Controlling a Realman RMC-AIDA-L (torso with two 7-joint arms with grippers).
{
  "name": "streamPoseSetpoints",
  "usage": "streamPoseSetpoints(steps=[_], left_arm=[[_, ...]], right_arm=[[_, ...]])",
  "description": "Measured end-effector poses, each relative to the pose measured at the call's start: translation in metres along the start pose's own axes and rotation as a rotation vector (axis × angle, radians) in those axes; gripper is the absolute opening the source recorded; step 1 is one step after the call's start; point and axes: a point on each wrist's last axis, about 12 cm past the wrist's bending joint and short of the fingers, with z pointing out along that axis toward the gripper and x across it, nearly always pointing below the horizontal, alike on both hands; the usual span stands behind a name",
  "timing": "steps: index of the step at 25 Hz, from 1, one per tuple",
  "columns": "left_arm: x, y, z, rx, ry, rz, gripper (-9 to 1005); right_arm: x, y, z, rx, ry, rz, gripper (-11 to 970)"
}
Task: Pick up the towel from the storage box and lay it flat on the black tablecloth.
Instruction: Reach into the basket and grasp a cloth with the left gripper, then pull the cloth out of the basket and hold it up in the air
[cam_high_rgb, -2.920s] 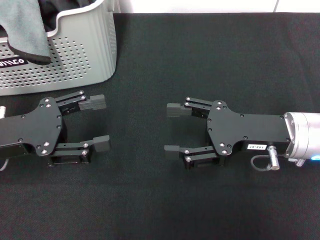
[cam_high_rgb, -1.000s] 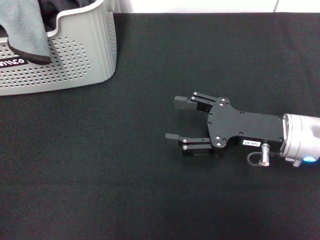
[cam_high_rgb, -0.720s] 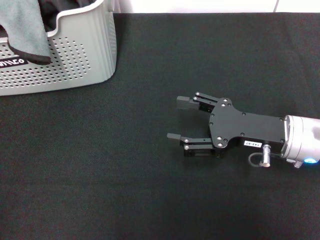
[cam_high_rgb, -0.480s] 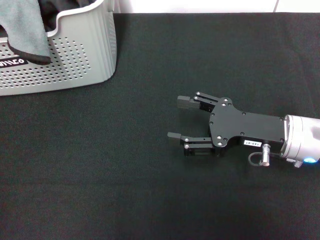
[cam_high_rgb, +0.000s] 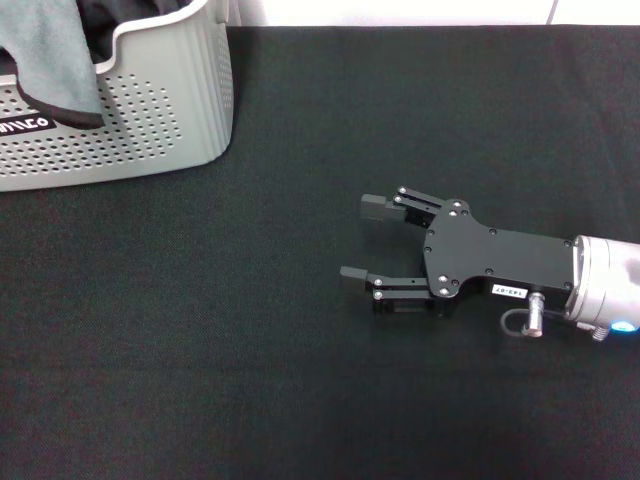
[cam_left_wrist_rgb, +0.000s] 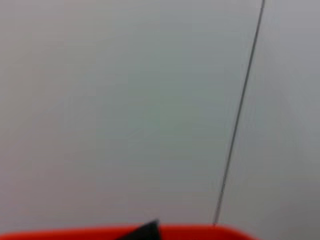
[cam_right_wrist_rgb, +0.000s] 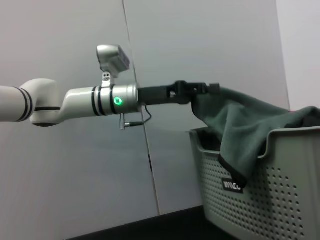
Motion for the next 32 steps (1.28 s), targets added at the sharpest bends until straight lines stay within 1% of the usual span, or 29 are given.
streamPoseSetpoints(steps=[2,6,7,8,9,10,12,16,19,22,24,25,26,27,30,32], left_arm=[[-0.004,-0.005,-0.001,0.044,-0.039,-0.005,401],[-0.016,-0.022,-0.005,0.199,-0.147,-0.007,215],[-0.020,-0.029,-0.006,0.261,-0.181,-0.005,169],[-0.021,-0.033,-0.007,0.298,-0.197,-0.004,144],[-0.023,-0.040,-0.006,0.365,-0.218,0.000,118],[-0.026,-0.047,-0.005,0.438,-0.233,0.006,93],[-0.028,-0.058,0.001,0.553,-0.240,0.014,42],[-0.028,-0.075,0.017,0.719,-0.200,-0.002,35],[-0.028,-0.084,0.028,0.798,-0.162,0.000,32],[-0.030,-0.097,0.034,0.934,-0.105,0.051,30],[-0.030,-0.108,0.038,1.040,-0.046,0.109,29],[-0.030,-0.112,0.039,1.073,-0.024,0.132,29],[-0.029,-0.122,0.042,1.138,0.021,0.182,28],[-0.029,-0.122,0.042,1.138,0.021,0.182,28],[-0.027,-0.133,0.045,1.197,0.066,0.229,25],[-0.025,-0.140,0.047,1.244,0.121,0.270,22]], right_arm=[[0.000,0.000,-0.002,0.015,-0.009,0.003,884],[0.000,-0.001,-0.005,0.031,-0.024,-0.003,885],[0.000,-0.001,-0.006,0.031,-0.026,-0.005,884],[0.000,-0.001,-0.005,0.031,-0.027,-0.008,883],[-0.001,-0.001,-0.005,0.031,-0.028,-0.010,882],[-0.001,-0.001,-0.005,0.031,-0.029,-0.010,880],[-0.001,-0.001,-0.006,0.030,-0.031,-0.015,878],[-0.001,0.000,-0.006,0.029,-0.035,-0.017,873],[-0.001,0.003,-0.008,0.017,-0.050,-0.017,870],[-0.004,0.006,-0.015,0.002,-0.089,-0.032,866],[-0.007,0.008,-0.024,0.001,-0.125,-0.042,864],[-0.009,0.009,-0.029,0.004,-0.146,-0.047,863],[-0.010,0.010,-0.037,0.011,-0.166,-0.051,862],[-0.011,0.011,-0.042,0.015,-0.182,-0.055,861],[-0.015,0.014,-0.058,0.014,-0.222,-0.066,857],[-0.016,0.016,-0.067,0.013,-0.234,-0.071,855]])
